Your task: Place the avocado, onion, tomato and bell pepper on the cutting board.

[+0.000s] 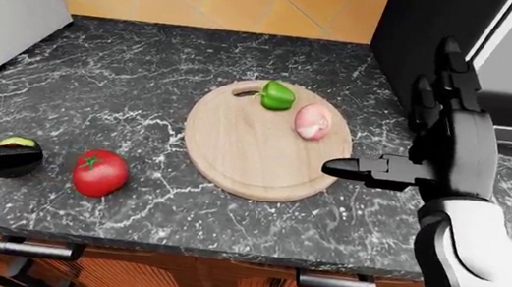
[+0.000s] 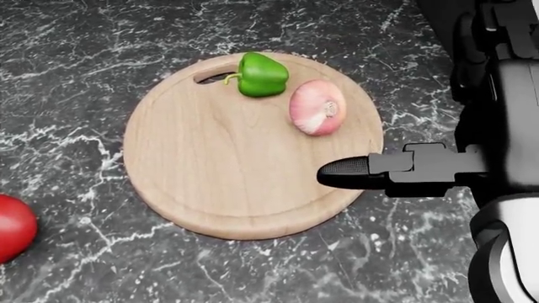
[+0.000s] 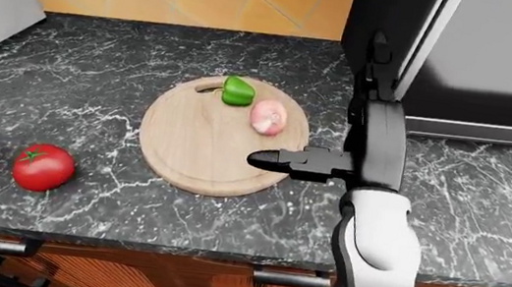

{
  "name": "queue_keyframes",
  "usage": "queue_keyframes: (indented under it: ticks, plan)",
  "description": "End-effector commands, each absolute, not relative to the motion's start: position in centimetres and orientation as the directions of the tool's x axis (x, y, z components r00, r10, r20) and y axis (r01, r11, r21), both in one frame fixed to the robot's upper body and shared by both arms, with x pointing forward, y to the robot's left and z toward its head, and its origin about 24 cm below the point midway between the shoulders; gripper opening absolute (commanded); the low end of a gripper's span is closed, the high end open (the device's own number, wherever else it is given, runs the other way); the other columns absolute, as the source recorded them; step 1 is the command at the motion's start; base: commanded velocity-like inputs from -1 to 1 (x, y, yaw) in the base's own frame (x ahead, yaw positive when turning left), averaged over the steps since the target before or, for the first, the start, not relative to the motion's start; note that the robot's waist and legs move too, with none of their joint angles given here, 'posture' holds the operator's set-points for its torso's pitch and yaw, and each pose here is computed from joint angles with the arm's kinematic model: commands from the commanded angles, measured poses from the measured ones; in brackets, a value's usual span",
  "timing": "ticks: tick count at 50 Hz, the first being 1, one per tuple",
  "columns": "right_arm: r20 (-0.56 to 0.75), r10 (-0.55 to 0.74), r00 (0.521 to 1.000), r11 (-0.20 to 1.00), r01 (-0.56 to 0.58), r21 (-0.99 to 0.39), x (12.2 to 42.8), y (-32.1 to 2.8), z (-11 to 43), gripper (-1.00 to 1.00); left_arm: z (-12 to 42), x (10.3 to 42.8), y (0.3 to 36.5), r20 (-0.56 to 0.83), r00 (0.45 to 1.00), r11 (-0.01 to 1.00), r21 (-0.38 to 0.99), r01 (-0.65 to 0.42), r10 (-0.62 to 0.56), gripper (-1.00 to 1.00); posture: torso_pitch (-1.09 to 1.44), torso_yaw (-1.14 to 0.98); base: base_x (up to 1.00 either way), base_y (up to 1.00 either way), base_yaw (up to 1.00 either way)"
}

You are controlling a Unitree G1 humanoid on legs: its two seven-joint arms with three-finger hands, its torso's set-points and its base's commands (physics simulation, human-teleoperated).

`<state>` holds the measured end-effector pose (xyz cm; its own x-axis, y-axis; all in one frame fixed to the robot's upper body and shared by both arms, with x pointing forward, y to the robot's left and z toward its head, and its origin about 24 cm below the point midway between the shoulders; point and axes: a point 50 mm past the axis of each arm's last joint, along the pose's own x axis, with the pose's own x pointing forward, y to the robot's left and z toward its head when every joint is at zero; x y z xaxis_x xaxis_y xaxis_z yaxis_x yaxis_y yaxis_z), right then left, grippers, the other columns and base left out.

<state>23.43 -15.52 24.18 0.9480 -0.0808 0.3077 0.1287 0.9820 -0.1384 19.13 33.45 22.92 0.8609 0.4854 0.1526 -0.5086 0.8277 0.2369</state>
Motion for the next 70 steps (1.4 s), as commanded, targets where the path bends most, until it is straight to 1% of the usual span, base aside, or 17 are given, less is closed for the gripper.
queue_keyframes:
  ticks: [1, 7, 15, 25, 42, 53, 70]
  plan:
    - [0.382, -0.078, 0.921, 0.982, 0.138, -0.132, 22.9, -15.5, 25.3, 1.0, 24.1, 18.9, 33.6, 0.244, 0.842, 0.806, 0.253, -0.535, 0.482, 1.0, 0.0, 0.0, 0.0, 0.0, 0.0]
    - [0.381, -0.08, 0.921, 0.981, 0.14, -0.133, 22.8, -15.4, 25.2, 1.0, 23.5, 18.8, 34.6, 0.241, 0.821, 0.788, 0.241, -0.566, 0.517, 1.0, 0.0, 0.0, 0.0, 0.0, 0.0]
    - [0.381, -0.08, 0.921, 0.981, 0.141, -0.134, 22.7, -15.4, 25.2, 1.0, 21.8, 19.6, 35.1, 0.212, 0.821, 0.789, 0.231, -0.569, 0.53, 1.0, 0.0, 0.0, 0.0, 0.0, 0.0]
    - [0.383, -0.08, 0.92, 0.981, 0.141, -0.133, 22.7, -15.5, 25.6, 1.0, 20.7, 19.5, 35.4, 0.187, 0.817, 0.784, 0.232, -0.576, 0.545, 1.0, 0.0, 0.0, 0.0, 0.0, 0.0]
    - [0.379, -0.082, 0.922, 0.98, 0.143, -0.135, 22.4, -15.5, 25.4, 1.0, 19.1, 19.0, 36.8, 0.163, 0.793, 0.76, 0.224, -0.61, 0.588, 1.0, 0.0, 0.0, 0.0, 0.0, 0.0]
    - [0.376, -0.087, 0.923, 0.98, 0.146, -0.132, 22.4, -15.5, 25.3, 1.0, 18.2, 19.9, 36.8, 0.146, 0.8, 0.768, 0.224, -0.6, 0.582, 1.0, 0.0, 0.0, 0.0, 0.0, 0.0]
    - [0.378, -0.087, 0.922, 0.98, 0.149, -0.136, 22.3, -15.7, 25.5, 1.0, 17.2, 20.1, 37.2, 0.124, 0.795, 0.767, 0.213, -0.605, 0.593, 1.0, 0.0, 0.0, 0.0, 0.0, 0.0]
